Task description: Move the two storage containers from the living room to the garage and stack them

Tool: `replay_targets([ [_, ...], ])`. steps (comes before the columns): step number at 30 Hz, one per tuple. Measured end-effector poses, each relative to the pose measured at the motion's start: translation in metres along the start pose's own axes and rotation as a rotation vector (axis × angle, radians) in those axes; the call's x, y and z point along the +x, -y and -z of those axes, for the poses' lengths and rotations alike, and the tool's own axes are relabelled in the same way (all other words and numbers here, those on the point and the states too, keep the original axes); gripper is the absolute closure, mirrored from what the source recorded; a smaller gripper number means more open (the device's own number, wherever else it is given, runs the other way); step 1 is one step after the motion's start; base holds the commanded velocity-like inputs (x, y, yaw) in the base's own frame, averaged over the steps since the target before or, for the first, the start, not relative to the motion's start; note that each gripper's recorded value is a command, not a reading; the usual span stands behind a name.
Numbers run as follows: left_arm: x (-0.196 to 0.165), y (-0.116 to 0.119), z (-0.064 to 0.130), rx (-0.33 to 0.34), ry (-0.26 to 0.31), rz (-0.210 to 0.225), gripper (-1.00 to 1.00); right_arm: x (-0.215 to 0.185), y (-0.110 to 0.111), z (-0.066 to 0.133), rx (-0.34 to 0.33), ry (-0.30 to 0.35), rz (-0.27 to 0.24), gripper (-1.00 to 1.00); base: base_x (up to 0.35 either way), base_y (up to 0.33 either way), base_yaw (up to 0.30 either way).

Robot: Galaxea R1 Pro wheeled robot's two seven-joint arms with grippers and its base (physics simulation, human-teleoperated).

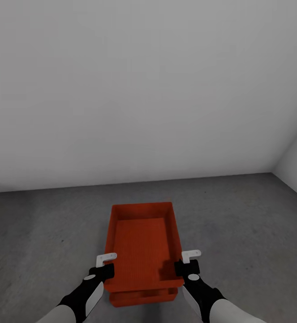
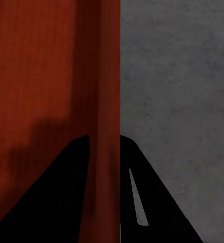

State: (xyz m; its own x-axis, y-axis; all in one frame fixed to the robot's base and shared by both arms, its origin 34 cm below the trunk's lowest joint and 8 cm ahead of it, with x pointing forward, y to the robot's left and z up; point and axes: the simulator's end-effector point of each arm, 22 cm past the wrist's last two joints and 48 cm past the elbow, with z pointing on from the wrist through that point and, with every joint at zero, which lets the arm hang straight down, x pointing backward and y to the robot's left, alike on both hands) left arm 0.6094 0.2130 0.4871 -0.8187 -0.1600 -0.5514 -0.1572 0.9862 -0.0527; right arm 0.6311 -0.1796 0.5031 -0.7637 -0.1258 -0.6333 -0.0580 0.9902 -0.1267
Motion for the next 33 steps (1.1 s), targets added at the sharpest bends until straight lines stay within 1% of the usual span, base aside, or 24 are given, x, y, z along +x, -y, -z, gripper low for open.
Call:
replay_targets([
  [25, 0.030, -0.003, -0.036, 0.000, 0.001, 0.000, 1.00, 0.033, -0.006, -0.033, 0.000, 0.001, 0.000, 1.00, 0.000, 0.000, 0.000],
  [33, 0.029, -0.003, -0.036, -0.001, 0.001, 0.001, 1.00, 0.033, -0.006, -0.033, -0.001, 0.001, 0.000, 1.00, 0.000, 0.000, 0.000],
])
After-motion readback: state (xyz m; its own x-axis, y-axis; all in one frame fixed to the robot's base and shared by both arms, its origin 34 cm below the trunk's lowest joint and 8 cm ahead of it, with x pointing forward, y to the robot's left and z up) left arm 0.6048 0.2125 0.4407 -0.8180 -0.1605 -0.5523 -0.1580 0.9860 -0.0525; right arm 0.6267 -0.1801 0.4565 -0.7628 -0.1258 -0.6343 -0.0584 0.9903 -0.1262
